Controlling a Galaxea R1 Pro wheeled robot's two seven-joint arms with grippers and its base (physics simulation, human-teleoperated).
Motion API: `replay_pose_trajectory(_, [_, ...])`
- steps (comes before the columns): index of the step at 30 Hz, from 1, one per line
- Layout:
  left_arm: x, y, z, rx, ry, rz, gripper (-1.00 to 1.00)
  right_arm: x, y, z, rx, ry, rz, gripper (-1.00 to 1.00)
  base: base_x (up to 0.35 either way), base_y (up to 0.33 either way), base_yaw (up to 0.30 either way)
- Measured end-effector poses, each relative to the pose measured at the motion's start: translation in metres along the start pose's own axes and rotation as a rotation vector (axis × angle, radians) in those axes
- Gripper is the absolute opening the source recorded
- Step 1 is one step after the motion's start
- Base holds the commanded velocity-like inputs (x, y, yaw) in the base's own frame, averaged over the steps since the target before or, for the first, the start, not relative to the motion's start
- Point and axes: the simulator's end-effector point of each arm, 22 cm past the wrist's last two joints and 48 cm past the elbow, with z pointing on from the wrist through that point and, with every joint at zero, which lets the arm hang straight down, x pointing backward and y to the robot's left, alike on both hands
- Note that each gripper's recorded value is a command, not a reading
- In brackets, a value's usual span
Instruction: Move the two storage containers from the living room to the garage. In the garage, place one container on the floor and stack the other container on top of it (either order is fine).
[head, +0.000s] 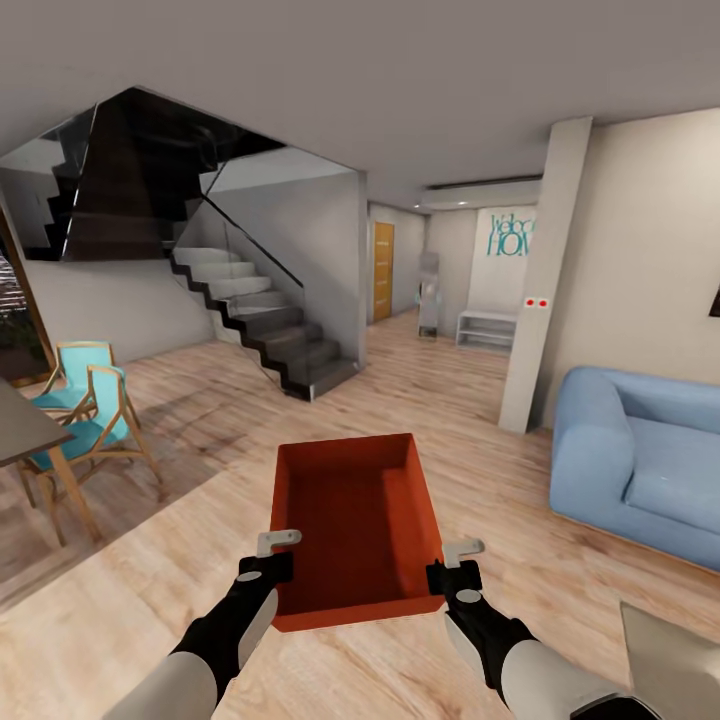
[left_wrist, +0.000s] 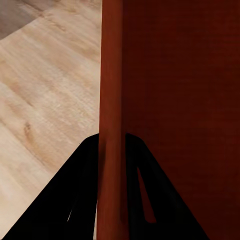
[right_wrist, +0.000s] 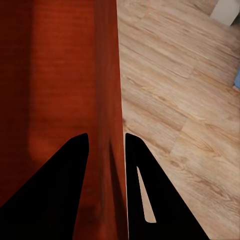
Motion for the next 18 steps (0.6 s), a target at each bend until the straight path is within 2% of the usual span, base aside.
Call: replay_pose_trajectory(18, [0.0012,0.0008,0.0003,0.0,0.003,-0.002,-1.0,0.0005,0.0007,-0.0002,0.001,0.003,-0.002,-1.0,0.322,0.0,0.0])
